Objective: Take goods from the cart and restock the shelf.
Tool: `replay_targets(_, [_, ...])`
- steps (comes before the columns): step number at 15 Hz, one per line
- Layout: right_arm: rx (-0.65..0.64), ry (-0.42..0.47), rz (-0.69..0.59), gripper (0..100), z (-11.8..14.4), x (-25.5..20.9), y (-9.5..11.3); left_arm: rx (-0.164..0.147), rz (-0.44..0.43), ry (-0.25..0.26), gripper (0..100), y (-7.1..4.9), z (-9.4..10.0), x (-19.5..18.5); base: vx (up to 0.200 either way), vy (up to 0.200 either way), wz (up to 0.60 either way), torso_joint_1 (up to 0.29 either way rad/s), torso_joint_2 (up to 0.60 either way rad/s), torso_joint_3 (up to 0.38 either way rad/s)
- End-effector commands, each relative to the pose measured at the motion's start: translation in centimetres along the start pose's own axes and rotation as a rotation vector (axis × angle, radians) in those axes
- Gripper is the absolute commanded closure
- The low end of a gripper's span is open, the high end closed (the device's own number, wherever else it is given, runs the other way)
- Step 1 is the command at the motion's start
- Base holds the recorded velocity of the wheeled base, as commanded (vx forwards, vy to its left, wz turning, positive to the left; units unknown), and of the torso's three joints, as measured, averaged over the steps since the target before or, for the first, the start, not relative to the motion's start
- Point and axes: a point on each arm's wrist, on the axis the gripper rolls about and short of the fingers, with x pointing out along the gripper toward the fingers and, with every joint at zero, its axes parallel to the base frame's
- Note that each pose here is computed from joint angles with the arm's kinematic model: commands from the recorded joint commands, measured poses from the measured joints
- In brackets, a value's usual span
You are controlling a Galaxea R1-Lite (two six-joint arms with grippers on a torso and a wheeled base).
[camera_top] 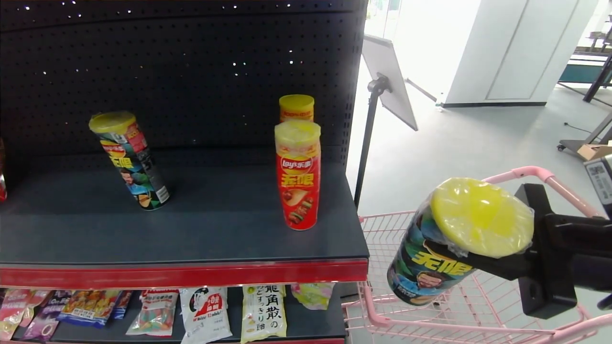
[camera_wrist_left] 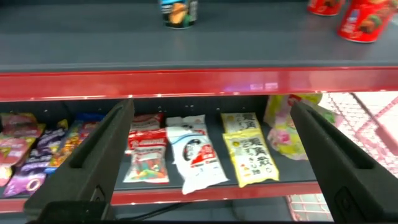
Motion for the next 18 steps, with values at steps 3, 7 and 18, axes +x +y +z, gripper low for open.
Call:
replay_targets(3, [-0.03, -0.036, 0.034, 100, 1.5, 1.2, 0.7, -0.001, 0.0, 0.001, 0, 0.0, 0.0, 0.0, 0.0, 0.2, 0.0, 0.002, 0.01, 0.001])
replay_targets(7, [-0.033, -0.058, 0.068, 100, 2.4, 2.3, 1.3, -0.001, 0.0, 0.001, 0, 0.0, 0.0, 0.0, 0.0, 0.2, 0.0, 0.0, 0.0, 0.001])
replay_targets(18, [-0.03, -0.065, 0.114, 100, 2.7, 3.9, 1.5, -0.001, 0.0, 0.001, 0, 0.0, 0.0, 0.0, 0.0, 0.2, 0.0, 0.001, 0.0, 0.003])
